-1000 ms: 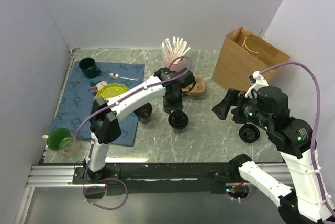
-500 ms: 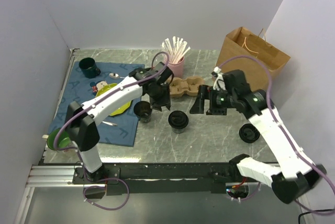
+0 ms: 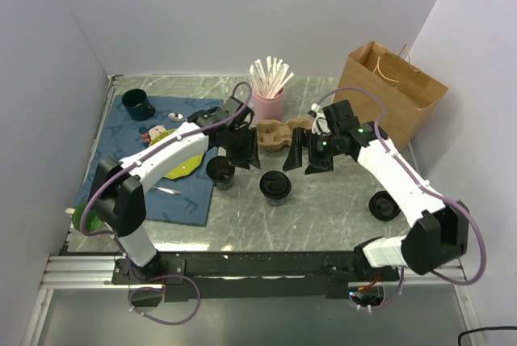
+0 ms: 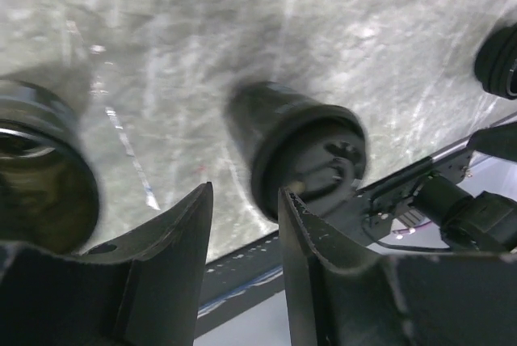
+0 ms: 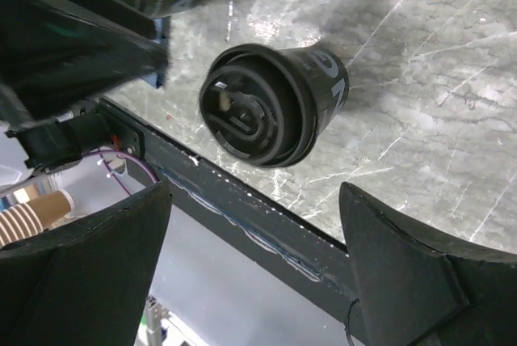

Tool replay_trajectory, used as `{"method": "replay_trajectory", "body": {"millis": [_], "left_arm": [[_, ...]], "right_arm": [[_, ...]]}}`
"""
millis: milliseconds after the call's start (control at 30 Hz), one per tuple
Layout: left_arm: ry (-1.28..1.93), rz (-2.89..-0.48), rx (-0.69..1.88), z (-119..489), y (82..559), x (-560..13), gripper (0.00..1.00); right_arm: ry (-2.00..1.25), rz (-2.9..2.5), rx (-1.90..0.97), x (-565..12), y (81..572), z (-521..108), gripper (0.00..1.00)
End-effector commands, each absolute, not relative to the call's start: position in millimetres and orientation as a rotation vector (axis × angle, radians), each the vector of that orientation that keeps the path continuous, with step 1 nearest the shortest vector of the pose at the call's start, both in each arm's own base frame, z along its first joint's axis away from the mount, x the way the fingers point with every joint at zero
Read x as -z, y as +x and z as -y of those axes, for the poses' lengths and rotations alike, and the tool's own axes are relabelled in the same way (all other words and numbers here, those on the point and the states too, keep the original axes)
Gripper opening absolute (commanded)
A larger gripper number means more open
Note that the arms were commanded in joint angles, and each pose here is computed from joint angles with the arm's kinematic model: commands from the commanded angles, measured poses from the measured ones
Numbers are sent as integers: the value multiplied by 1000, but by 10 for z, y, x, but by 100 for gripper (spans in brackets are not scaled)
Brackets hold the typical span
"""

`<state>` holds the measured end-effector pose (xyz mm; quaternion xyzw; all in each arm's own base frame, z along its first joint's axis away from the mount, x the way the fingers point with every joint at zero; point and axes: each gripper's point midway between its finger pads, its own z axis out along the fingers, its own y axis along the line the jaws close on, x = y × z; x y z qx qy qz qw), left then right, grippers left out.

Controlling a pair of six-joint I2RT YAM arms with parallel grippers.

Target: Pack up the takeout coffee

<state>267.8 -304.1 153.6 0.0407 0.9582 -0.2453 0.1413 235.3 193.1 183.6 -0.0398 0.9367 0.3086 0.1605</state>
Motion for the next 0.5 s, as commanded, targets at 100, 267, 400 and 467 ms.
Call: {"method": "replay_trajectory", "body": {"millis": [100, 267, 400, 467], "left_arm": [[290, -2677, 951, 3058, 2573, -1711, 43], [326, -2668, 1034, 3138, 2524, -1688, 42], [319, -2670, 1060, 3197, 2555, -1636, 41], [325, -2679, 1066, 3212, 2546, -1624, 40]], "right_arm": [[-133, -2662, -973, -1706, 2432, -2032, 90], [-132, -2693, -974, -1571, 2430, -2038, 90], [-140, -2725, -963, -1463, 2419, -2032, 89], [-145, -2733, -958, -1433, 2412, -2021, 89]]}}
